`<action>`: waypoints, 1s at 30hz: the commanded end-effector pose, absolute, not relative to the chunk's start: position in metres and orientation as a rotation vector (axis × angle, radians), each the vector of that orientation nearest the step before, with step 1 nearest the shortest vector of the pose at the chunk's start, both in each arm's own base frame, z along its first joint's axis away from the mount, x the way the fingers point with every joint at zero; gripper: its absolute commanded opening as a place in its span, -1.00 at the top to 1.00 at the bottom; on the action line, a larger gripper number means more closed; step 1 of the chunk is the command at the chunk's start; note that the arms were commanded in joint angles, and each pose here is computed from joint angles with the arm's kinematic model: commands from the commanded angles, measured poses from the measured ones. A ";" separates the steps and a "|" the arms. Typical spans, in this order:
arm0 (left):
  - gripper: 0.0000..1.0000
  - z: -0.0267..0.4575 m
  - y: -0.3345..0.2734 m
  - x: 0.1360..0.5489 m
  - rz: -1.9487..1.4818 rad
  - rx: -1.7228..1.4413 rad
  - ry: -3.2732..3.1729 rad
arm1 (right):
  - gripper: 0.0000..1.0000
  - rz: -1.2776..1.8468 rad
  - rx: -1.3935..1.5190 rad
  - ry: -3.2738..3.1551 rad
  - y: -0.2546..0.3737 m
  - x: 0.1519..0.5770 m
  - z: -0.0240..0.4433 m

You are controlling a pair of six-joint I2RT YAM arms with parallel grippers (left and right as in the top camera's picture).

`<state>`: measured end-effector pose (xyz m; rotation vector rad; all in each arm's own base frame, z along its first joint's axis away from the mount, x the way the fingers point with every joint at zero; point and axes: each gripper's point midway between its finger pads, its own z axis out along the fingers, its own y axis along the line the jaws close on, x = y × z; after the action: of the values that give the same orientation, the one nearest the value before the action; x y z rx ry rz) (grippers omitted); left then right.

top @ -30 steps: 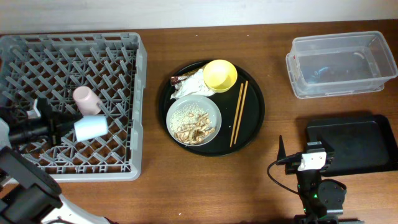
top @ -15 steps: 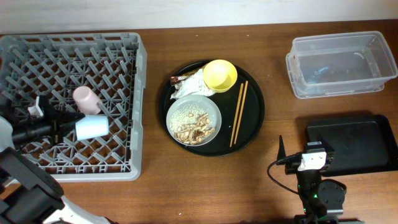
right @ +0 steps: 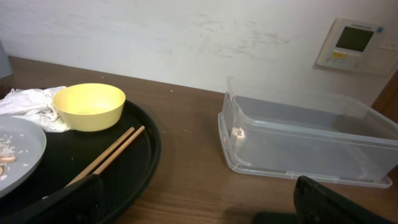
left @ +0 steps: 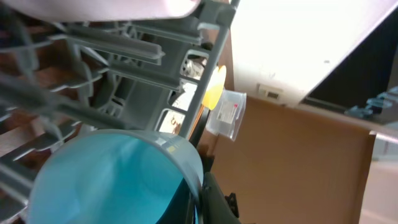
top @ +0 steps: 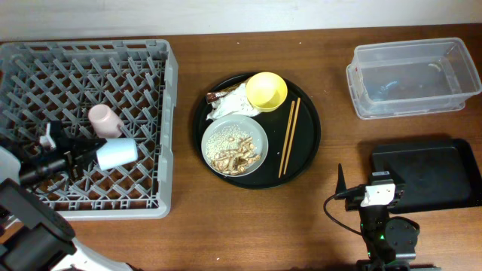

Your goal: Sort waste into correct bins and load items into the dishwasher rack

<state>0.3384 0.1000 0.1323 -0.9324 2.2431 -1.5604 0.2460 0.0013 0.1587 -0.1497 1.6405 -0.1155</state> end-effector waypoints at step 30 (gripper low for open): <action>0.88 0.211 0.151 0.294 -0.768 -0.982 2.551 | -0.97 -0.123 -0.153 1.645 0.001 0.246 0.155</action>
<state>0.2916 0.1580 0.1830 -1.0739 2.5679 -0.8483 0.2460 0.0013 0.1587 -0.1500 1.6405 -0.1157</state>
